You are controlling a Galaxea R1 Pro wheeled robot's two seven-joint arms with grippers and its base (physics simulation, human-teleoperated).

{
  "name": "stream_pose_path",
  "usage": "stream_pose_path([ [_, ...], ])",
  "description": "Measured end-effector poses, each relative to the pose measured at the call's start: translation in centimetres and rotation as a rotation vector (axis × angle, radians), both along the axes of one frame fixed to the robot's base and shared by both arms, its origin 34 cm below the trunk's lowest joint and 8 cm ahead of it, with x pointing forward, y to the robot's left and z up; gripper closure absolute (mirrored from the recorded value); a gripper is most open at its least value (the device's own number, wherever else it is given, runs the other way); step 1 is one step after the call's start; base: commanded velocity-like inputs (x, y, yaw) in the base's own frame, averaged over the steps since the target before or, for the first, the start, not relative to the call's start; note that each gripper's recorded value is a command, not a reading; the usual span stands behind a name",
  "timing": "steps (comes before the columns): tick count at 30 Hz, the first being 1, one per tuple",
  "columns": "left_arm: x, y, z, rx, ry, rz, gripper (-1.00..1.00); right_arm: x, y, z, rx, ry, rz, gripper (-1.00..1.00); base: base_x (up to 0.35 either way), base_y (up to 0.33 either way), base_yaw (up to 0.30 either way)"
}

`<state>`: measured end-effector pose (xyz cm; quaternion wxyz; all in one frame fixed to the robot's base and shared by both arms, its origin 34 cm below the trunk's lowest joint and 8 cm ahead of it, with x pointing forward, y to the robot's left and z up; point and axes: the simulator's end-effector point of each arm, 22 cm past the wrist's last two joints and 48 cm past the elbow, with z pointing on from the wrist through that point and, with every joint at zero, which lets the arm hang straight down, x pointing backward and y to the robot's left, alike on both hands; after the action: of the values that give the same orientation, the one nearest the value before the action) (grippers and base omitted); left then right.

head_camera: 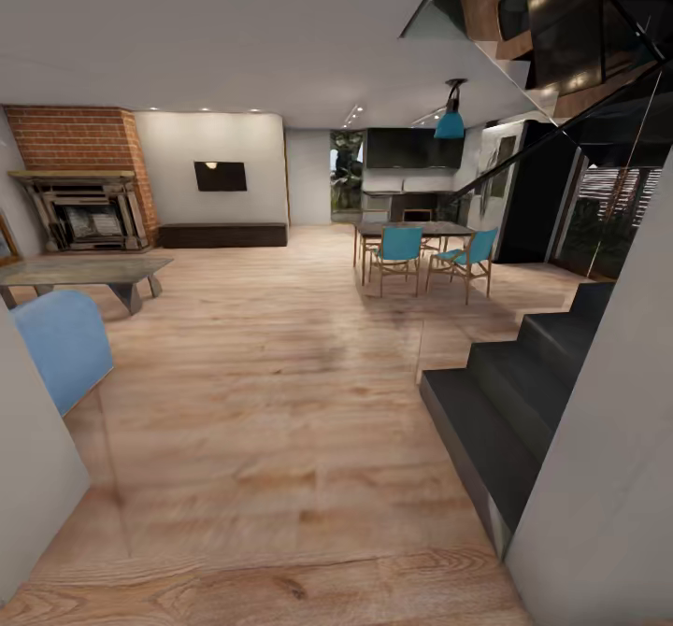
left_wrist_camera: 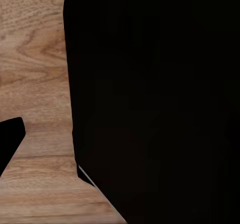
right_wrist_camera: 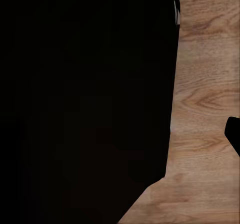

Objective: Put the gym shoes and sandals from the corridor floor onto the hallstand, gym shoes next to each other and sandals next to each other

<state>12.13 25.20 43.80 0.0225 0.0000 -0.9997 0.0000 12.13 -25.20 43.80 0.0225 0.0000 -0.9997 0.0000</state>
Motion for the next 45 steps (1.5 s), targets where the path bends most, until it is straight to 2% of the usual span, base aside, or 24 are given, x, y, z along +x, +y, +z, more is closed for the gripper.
stream_pose_path([
  [3,2.0,-1.2,-0.1,-0.017,-0.033,0.01,-1.0,-0.6,1.3,0.0,0.016,0.015,0.01,-1.0,0.0,0.0,0.0],
  [6,3.3,-1.2,-0.1,-0.018,-0.049,0.01,-1.0,-0.6,2.2,0.1,0.028,0.015,0.011,-1.0,0.0,0.0,0.0],
  [35,3.3,-1.2,-0.1,-0.018,-0.049,0.01,-1.0,-0.6,2.2,0.1,0.028,0.015,0.011,-1.0,0.0,0.0,0.0],
  [45,1.8,-4.7,0.1,-0.06,-0.055,0.012,-1.0,0.7,-1.6,0.0,-0.027,-0.017,0.017,-1.0,0.0,0.0,0.0],
])
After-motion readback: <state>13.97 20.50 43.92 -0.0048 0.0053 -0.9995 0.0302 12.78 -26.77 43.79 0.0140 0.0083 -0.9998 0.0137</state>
